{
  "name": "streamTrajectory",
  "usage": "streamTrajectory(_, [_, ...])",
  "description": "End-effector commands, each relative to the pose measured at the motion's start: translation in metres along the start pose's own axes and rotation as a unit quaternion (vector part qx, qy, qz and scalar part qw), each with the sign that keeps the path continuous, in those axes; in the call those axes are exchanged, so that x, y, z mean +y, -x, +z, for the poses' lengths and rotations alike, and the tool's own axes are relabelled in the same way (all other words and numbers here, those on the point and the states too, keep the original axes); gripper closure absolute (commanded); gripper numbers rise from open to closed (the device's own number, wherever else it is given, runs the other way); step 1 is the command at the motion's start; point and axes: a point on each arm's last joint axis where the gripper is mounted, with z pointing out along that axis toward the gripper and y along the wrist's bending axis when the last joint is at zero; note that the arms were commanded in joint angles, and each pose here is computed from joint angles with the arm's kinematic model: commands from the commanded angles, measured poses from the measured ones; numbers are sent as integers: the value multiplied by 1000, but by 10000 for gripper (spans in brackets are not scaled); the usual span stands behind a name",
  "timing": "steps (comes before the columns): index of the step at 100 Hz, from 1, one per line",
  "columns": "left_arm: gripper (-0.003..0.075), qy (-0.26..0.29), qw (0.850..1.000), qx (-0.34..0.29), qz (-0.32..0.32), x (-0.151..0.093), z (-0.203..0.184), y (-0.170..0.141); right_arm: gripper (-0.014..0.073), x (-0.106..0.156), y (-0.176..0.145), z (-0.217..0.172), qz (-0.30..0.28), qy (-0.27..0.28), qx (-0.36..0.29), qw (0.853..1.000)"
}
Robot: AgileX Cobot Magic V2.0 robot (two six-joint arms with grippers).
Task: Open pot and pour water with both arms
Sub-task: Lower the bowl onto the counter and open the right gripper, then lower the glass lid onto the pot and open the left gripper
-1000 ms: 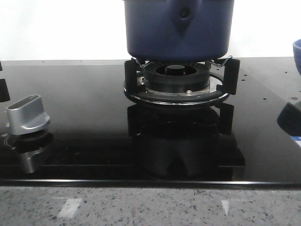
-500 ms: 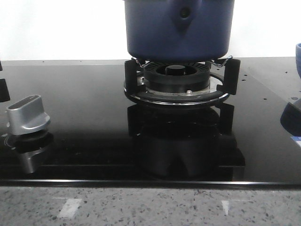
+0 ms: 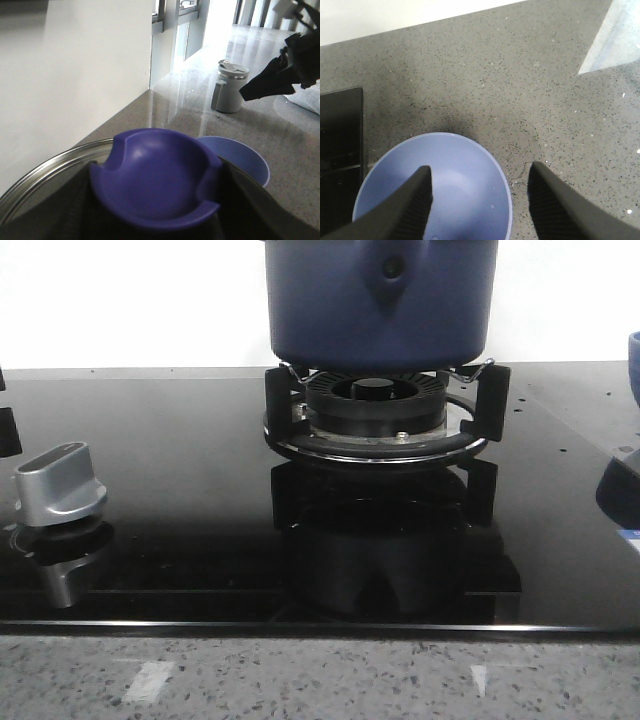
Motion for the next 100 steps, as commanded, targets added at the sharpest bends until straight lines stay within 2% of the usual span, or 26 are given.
streamTrajectory(1, [402, -13, 999, -49, -10, -10, -2, 24, 212, 1, 13, -18, -7, 0, -56, 998])
streamTrajectory(24, [402, -27, 999, -26, -34, -1, 16, 0, 212, 1, 13, -18, -8, 0, -59, 998])
streamTrajectory(78, [399, -20, 999, -21, -28, 5, 21, -8, 212, 2, 13, -18, -5, 3, -60, 998])
streamTrajectory(88, [324, -20, 999, -21, -27, 5, 21, -8, 212, 2, 13, -18, -5, 3, -60, 998])
streamTrajectory(100, [167, -20, 999, -19, -24, 5, 21, -8, 212, 2, 13, -18, -5, 3, -60, 998])
